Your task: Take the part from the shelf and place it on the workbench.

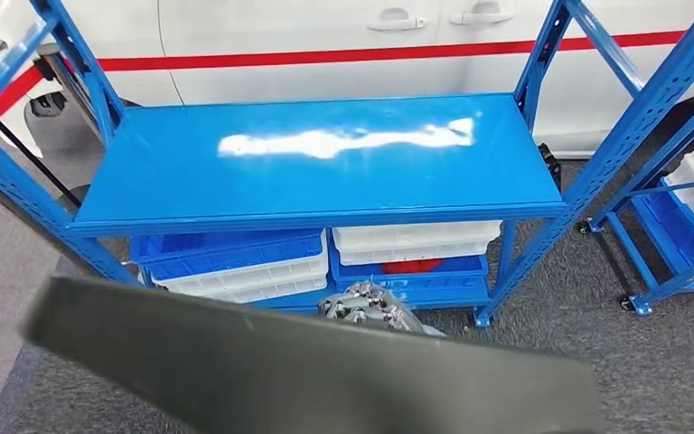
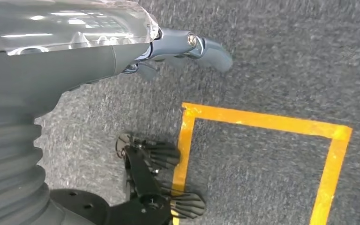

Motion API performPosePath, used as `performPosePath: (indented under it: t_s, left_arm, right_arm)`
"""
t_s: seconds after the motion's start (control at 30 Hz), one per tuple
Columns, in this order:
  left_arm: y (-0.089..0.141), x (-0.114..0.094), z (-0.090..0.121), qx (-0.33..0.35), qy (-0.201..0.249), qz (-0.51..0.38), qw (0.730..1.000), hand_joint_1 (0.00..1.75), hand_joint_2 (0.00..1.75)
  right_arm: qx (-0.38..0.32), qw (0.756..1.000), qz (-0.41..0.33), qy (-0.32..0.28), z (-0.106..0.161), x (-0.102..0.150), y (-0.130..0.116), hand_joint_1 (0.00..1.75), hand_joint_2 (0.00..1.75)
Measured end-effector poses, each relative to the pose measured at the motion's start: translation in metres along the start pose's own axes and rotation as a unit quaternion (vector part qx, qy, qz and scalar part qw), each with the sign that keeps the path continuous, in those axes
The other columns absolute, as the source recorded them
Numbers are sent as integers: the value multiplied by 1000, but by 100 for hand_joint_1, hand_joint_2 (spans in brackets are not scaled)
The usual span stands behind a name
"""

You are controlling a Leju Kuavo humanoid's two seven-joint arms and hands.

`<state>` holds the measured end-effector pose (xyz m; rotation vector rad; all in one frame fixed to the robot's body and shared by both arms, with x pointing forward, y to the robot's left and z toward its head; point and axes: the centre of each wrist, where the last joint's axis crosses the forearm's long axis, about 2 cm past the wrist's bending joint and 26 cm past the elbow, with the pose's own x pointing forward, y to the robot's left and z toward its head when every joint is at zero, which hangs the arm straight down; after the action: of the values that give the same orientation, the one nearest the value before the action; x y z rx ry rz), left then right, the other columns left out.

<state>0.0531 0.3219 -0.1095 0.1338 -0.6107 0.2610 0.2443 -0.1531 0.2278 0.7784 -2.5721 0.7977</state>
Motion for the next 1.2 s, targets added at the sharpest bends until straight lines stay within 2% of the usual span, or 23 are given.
performPosePath:
  t_s: [0.6,0.73,0.93,1.2]
  left_arm:
    - [-6,-4,2,-6,-2,7,1000,0,175]
    - [-7,-5,3,3,15,9,1000,0,175]
    - [4,-6,3,54,68,3,996,0,175]
    - [13,-6,3,74,79,6,994,0,175]
  right_arm:
    - [12,1000,-12,7,7,2,-2,175,175]
    - [13,1000,-15,8,8,2,-4,175,175]
    - [3,1000,-8,12,12,4,-10,175,175]
    - [-2,1000,3,15,16,6,-20,175,175]
